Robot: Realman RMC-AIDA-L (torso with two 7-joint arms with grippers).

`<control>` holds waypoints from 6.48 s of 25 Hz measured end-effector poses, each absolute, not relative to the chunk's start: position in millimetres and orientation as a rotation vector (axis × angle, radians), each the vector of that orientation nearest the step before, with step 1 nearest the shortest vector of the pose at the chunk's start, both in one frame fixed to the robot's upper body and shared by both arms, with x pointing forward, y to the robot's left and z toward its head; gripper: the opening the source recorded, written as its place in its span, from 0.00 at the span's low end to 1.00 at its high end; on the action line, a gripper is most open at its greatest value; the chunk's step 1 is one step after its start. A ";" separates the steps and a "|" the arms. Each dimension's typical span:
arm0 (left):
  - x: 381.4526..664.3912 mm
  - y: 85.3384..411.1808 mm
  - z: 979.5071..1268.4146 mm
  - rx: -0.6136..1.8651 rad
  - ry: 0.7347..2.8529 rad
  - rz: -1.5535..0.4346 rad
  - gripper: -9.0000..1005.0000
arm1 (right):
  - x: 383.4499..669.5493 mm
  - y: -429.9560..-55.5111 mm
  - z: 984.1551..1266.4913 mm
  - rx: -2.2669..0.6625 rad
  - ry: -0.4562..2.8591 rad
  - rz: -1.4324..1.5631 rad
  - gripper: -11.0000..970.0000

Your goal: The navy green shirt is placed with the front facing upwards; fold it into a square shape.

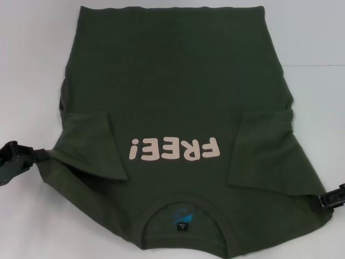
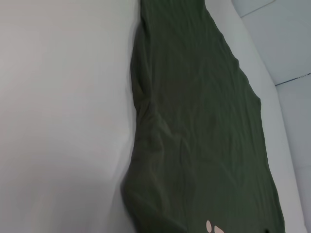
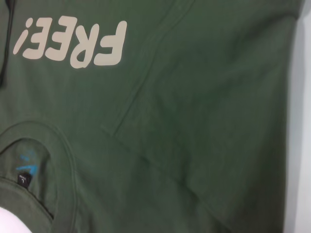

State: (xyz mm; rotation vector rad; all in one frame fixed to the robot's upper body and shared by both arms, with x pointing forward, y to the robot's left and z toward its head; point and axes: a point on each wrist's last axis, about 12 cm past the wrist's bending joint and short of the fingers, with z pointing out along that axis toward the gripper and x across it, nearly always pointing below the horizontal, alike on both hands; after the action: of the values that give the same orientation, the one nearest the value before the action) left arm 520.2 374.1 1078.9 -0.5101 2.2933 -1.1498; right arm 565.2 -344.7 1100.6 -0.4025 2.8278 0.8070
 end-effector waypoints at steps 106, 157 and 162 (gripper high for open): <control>644.0 319.6 1122.4 -0.360 2.339 -0.829 0.01 | 649.8 -331.3 1139.5 0.077 2.210 0.687 0.06; 676.3 290.4 1128.2 -0.351 2.175 -0.455 0.02 | 711.3 -245.7 1144.5 -0.159 2.144 0.268 0.06; 678.2 288.2 1126.2 -0.324 2.194 -0.452 0.02 | 712.2 -245.4 1145.5 -0.163 2.140 0.261 0.06</control>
State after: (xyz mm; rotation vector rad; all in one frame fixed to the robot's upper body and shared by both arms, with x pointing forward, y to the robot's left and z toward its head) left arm 678.2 288.2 1126.2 -0.3236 2.1938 -0.4522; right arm 712.2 -245.4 1145.5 -0.1633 2.1399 0.2610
